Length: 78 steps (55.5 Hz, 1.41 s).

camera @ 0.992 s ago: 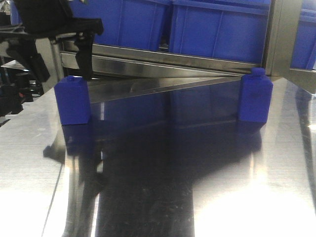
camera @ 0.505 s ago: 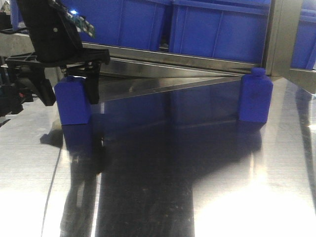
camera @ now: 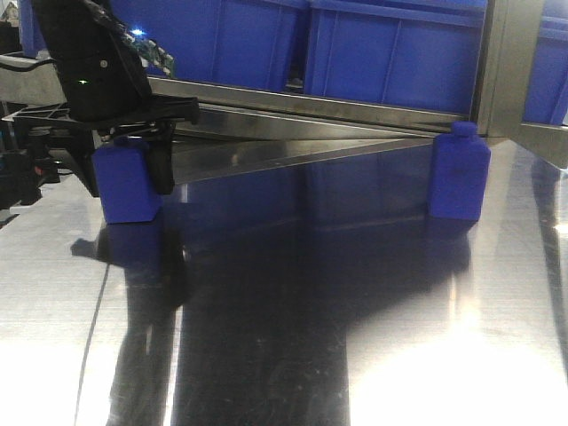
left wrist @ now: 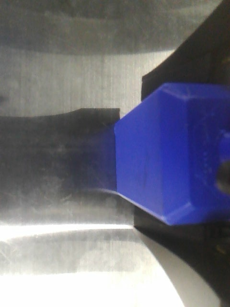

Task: Pick and sort blue part to right shelf
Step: 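Lower the left gripper onto the nearer blue bottle and close it, then lift the blue bottle off the table with the left gripper, then move the right gripper over the remaining blue bottle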

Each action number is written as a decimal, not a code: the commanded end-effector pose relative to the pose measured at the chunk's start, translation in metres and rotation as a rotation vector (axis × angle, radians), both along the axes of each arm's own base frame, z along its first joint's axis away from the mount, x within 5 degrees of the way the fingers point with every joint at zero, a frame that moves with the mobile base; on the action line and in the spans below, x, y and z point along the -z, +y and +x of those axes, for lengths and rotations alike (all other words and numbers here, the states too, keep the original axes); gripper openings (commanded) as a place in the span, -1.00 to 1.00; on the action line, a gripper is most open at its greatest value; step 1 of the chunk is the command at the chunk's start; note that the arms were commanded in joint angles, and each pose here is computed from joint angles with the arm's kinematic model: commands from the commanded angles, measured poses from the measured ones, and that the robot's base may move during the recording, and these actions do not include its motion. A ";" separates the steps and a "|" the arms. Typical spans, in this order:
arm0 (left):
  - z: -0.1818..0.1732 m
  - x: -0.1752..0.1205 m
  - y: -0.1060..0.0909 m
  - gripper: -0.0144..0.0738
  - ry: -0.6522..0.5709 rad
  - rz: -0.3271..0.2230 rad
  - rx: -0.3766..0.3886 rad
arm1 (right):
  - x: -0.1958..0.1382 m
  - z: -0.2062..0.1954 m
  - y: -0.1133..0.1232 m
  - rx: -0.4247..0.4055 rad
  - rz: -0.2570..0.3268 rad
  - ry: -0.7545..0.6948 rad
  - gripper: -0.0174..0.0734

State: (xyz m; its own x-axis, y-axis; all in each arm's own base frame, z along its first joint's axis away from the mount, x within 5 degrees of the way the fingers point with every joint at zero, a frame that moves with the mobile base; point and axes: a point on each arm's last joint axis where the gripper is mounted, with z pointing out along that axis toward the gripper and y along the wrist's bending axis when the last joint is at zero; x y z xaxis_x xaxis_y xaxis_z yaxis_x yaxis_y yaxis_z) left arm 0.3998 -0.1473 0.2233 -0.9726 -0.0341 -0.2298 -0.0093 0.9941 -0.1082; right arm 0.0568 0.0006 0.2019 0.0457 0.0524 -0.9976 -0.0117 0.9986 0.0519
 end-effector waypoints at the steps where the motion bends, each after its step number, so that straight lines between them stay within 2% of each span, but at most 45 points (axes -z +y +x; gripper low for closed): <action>1: -0.002 -0.034 0.000 -0.01 -0.094 -0.046 -0.010 | -0.012 -0.003 -0.001 0.011 0.000 -0.120 -0.45; 7: -0.005 -0.037 0.001 -0.01 -0.076 -0.038 -0.004 | -0.012 -0.003 -0.001 0.011 0.000 -0.120 -0.45; 14: -0.010 -0.053 -0.002 -0.01 -0.078 -0.017 0.093 | -0.012 -0.003 -0.001 0.011 0.000 -0.118 -0.45; 18: -0.017 -0.068 -0.003 -0.01 -0.110 -0.014 0.109 | -0.012 -0.003 -0.001 0.011 0.000 -0.116 -0.45; 23: -0.028 -0.093 -0.003 -0.01 -0.191 0.009 0.140 | -0.011 -0.003 -0.001 0.011 0.000 -0.111 -0.45; 35: -0.069 -0.154 0.005 -0.01 -0.471 0.117 0.217 | -0.011 -0.003 -0.001 0.011 0.000 -0.112 -0.45; 45: -0.118 -0.186 0.028 -0.01 -0.669 0.085 0.233 | -0.011 -0.003 -0.001 0.011 0.000 -0.112 -0.45; 55: -0.173 -0.192 0.057 -0.01 -0.871 0.091 0.264 | -0.011 -0.003 -0.001 0.011 0.001 -0.112 -0.45; 61: -0.204 -0.183 0.071 -0.01 -0.969 0.085 0.288 | -0.011 -0.003 -0.001 0.011 0.001 -0.112 -0.45; 63: -0.221 -0.181 0.078 -0.01 -1.023 0.071 0.294 | -0.011 -0.003 -0.001 0.010 0.009 -0.112 -0.45; 72: -0.263 -0.158 0.095 -0.01 -1.126 0.015 0.295 | -0.014 -0.003 -0.001 0.007 0.083 -0.119 -0.45; 78: -0.291 -0.143 0.108 -0.01 -1.187 -0.022 0.280 | -0.027 -0.006 -0.001 0.002 0.095 -0.141 -0.45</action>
